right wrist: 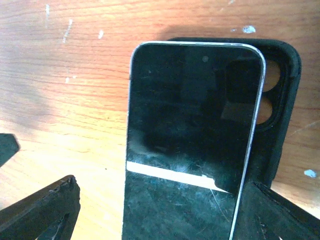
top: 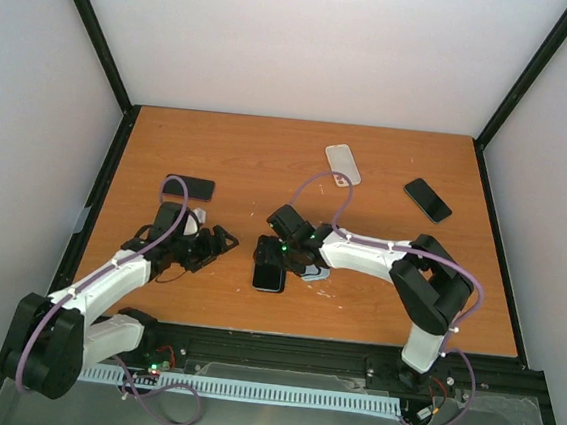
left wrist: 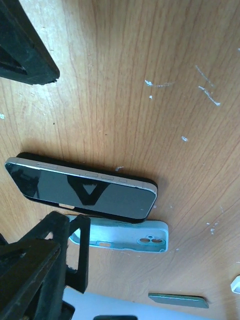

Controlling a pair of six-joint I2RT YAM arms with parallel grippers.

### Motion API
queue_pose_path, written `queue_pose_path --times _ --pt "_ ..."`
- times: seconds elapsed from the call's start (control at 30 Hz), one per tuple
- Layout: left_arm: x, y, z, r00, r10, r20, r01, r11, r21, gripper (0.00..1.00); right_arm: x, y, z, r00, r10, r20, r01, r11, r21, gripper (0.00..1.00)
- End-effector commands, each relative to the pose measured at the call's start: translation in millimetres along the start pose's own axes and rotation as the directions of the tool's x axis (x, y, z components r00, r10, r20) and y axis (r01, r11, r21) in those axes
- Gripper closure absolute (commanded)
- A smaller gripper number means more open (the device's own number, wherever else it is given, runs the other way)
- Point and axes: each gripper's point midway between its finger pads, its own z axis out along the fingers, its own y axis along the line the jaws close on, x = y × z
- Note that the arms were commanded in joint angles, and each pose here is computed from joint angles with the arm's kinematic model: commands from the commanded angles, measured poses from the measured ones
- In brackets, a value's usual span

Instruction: Put the phone into the phone case

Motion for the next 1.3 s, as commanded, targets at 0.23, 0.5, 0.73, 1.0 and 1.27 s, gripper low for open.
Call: queue_pose_path --times 0.23,0.5,0.73,1.0,1.27 --pt "-8 -21 16 0.996 0.079 -0.042 -0.074 0.992 0.105 0.34 -6 -23 -21 0.996 -0.028 0.090 0.025 0.999 0.042 0.39" --pt "4 -29 36 0.988 0.103 -0.119 -0.087 0.987 0.133 0.50 -1 -37 -11 0.997 -0.010 0.075 0.006 0.999 0.053 0.57" --pt "17 -37 49 0.979 0.139 -0.146 -0.117 0.982 0.149 0.63 2 -47 -6 0.996 0.020 0.093 -0.022 1.000 0.022 0.58" --pt "27 -32 63 0.971 0.141 -0.191 -0.112 0.982 0.153 0.73 3 -35 -3 0.994 0.016 0.110 -0.006 0.996 -0.091 0.57" --pt "30 -30 68 0.968 0.141 -0.206 -0.107 0.980 0.168 0.82 1 -21 -5 0.990 0.027 0.140 0.001 0.980 -0.197 0.59"
